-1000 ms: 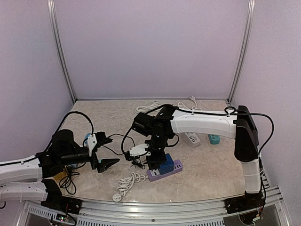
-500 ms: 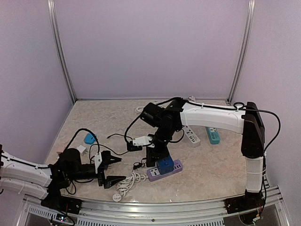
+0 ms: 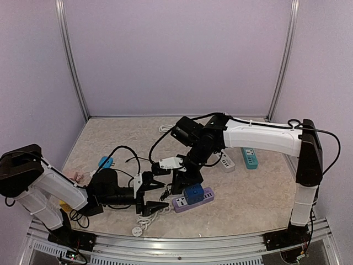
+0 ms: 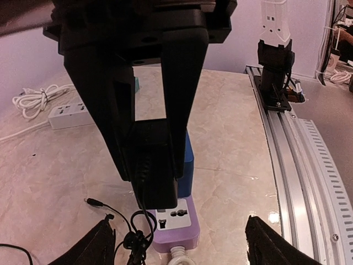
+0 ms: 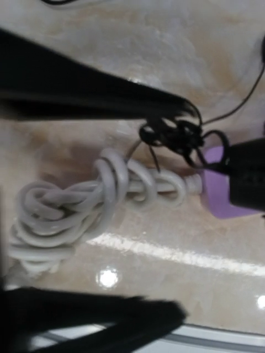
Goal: Insert the plug
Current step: Insert the plug into the socket.
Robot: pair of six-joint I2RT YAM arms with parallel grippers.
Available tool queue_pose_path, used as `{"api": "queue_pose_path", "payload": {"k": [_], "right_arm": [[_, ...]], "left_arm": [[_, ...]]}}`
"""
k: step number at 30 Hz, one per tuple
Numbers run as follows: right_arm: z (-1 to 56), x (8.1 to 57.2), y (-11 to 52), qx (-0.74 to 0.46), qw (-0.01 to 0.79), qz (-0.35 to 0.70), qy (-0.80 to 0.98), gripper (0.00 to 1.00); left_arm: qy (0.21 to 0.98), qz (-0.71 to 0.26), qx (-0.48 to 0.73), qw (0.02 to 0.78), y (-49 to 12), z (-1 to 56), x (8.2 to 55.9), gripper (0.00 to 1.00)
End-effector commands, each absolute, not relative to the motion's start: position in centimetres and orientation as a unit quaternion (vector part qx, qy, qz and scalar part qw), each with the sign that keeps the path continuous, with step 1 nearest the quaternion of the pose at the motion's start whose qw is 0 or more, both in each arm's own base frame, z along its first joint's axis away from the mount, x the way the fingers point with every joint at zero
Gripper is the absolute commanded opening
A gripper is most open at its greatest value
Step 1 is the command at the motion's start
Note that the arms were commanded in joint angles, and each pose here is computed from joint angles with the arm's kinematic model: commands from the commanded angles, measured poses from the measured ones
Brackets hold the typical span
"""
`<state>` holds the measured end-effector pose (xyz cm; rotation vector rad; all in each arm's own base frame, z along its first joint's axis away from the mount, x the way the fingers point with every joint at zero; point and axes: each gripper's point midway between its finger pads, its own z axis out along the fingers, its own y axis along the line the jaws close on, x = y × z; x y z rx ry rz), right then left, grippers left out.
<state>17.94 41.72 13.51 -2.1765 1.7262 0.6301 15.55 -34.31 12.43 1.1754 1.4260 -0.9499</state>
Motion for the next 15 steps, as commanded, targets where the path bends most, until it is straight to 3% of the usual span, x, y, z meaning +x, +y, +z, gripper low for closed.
{"api": "queue_pose_path", "payload": {"k": [1,9,11,15], "right_arm": [[15.3,17.2,42.0,-0.76,0.171,0.24,0.579,0.0],[16.3,16.9,42.0,-0.76,0.176,0.249,0.573,0.0],[16.7,16.7,42.0,-0.759,0.178,0.257,0.572,0.0],[17.8,16.9,41.2,-0.745,0.187,0.275,0.578,0.0]], "left_arm": [[0.56,-0.411,0.495,0.523,-36.4,13.3,15.4,0.79],[0.583,-0.396,0.463,0.538,-37.4,12.7,16.9,0.61],[0.592,-0.389,0.455,0.539,-37.1,12.4,17.3,0.63],[0.601,-0.378,0.44,0.55,-36.3,12.5,17.7,0.8]]}}
